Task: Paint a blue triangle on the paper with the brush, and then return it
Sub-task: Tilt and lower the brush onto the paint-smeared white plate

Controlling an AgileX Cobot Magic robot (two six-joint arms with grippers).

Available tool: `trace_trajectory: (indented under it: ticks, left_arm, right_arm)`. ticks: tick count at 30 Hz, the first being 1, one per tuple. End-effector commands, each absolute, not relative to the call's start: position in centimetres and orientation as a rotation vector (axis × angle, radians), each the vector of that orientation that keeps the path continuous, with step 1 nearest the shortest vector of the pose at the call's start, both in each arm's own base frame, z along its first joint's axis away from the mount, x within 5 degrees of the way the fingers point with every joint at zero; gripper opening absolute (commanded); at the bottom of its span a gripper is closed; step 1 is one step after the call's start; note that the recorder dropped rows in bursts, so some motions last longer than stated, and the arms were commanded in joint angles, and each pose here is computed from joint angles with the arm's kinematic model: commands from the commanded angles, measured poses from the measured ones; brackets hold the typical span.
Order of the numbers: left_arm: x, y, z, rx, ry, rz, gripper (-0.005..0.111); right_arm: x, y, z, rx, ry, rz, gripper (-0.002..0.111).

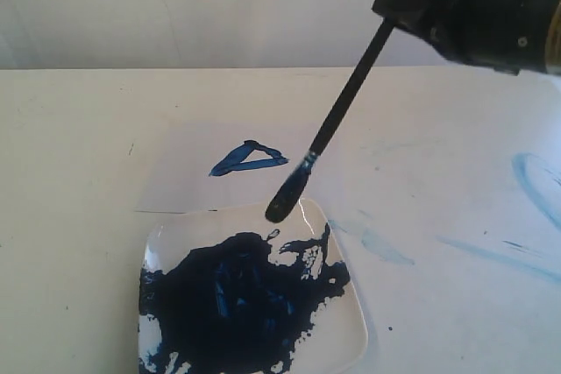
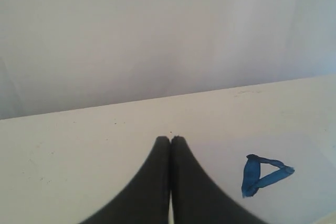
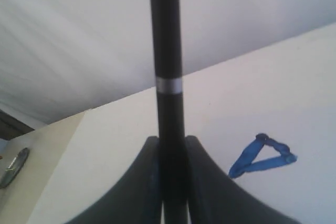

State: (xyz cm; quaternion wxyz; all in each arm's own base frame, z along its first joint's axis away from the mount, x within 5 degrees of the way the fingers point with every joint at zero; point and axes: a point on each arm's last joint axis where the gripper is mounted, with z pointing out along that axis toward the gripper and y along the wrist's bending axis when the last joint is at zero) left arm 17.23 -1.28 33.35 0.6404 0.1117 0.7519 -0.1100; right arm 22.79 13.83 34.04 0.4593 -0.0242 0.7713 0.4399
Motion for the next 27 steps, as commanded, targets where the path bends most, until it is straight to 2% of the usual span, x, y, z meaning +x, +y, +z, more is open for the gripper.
trace_trajectory:
  ticks: [1,10,23,27]
  left_arm:
    - [17.0,-1.8,33.3,0.325,1.699,-0.238,0.000]
    - [16.9,-1.9,33.3,0.339,1.698,-0.245,0.000]
    - [16.9,-1.9,33.3,0.339,1.698,-0.245,0.000]
    - [16.9,-2.0,33.3,0.344,1.697,-0.251,0.000]
  right_arm:
    - [23.1,14.0,31.3,0.045,1.989,1.153,0.000]
    - [25.2,15.4,26.6,0.332,2.101,1.354,0.000]
    - [27.5,16.6,18.5,0.512,2.345,1.300,0.000]
    - [27.3,15.9,15.9,0.687,2.394,1.233,0.000]
